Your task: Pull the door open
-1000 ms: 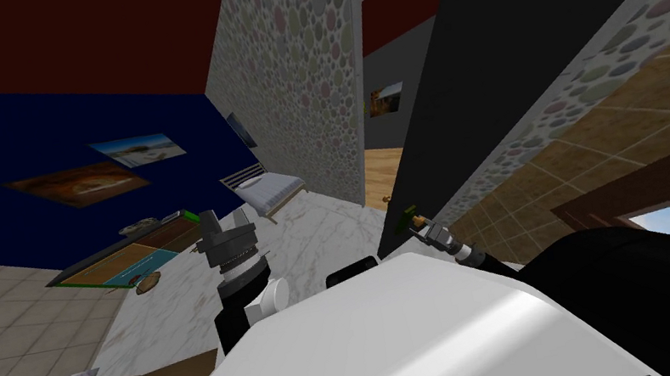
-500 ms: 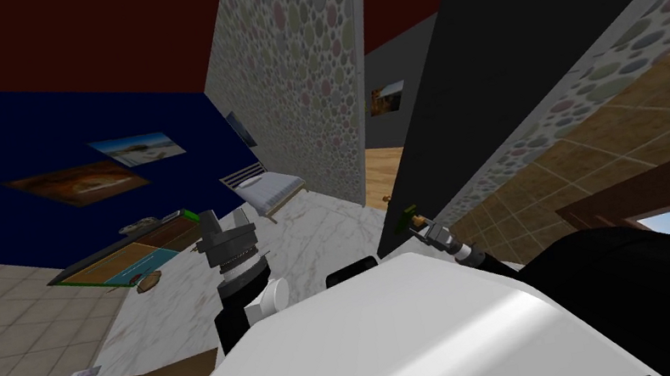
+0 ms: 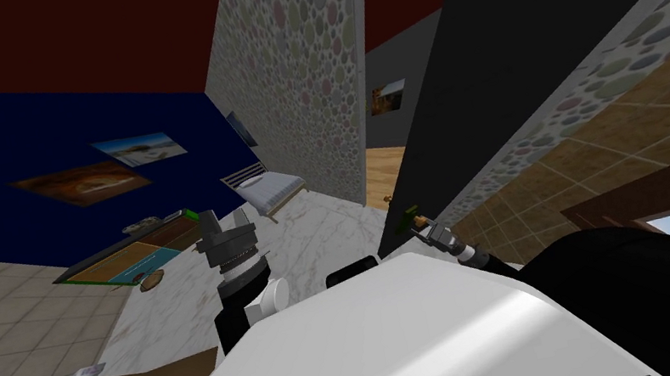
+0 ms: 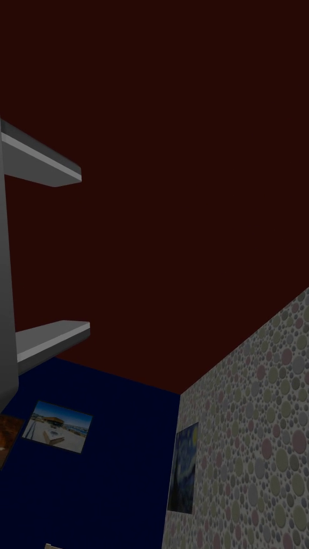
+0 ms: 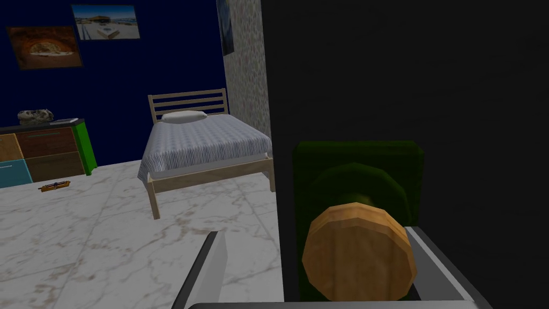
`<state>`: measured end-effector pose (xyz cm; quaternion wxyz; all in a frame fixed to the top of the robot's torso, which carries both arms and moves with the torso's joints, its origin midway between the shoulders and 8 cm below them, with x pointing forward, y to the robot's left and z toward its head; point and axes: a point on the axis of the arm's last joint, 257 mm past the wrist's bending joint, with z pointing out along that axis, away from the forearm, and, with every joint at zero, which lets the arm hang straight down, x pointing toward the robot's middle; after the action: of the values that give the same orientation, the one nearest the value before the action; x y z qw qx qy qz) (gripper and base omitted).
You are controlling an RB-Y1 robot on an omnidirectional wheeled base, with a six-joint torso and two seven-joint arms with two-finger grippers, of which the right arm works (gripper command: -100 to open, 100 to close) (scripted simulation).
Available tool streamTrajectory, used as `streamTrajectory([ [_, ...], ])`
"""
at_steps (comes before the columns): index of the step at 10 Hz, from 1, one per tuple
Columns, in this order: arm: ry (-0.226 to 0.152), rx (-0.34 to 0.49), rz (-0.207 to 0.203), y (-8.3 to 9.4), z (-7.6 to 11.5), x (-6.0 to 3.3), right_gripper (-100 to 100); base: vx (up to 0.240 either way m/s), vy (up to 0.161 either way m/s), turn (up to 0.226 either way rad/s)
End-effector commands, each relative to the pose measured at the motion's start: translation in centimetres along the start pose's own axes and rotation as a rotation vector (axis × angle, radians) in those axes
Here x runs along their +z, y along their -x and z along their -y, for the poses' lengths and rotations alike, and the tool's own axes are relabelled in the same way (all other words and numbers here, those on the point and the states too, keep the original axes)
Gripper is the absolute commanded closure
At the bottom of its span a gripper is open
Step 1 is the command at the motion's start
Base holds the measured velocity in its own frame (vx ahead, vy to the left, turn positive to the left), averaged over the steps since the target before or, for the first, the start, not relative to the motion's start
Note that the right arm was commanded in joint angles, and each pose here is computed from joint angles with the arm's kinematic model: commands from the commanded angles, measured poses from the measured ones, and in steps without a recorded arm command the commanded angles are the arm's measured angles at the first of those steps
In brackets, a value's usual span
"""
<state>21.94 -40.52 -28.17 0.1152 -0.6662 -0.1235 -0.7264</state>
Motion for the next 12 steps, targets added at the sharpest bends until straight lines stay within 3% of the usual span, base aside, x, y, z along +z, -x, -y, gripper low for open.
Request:
streamTrajectory([
  [1, -0.027, 0.031, -0.005, 0.8, 2.1, 0.11, 100, -0.005, 0.003, -0.01],
  [7, -0.027, 0.031, -0.005, 0.8, 2.1, 0.11, 100, 0.002, 0.0, -0.001],
  [8, 0.027, -0.026, 0.009, 0.6, -0.7, 0.72, 100, 0.0, -0.037, -0.086],
  [12, 0.105, -0.091, 0.048, 2.1, -2.5, 1.64, 100, -0.016, 0.005, -0.09],
])
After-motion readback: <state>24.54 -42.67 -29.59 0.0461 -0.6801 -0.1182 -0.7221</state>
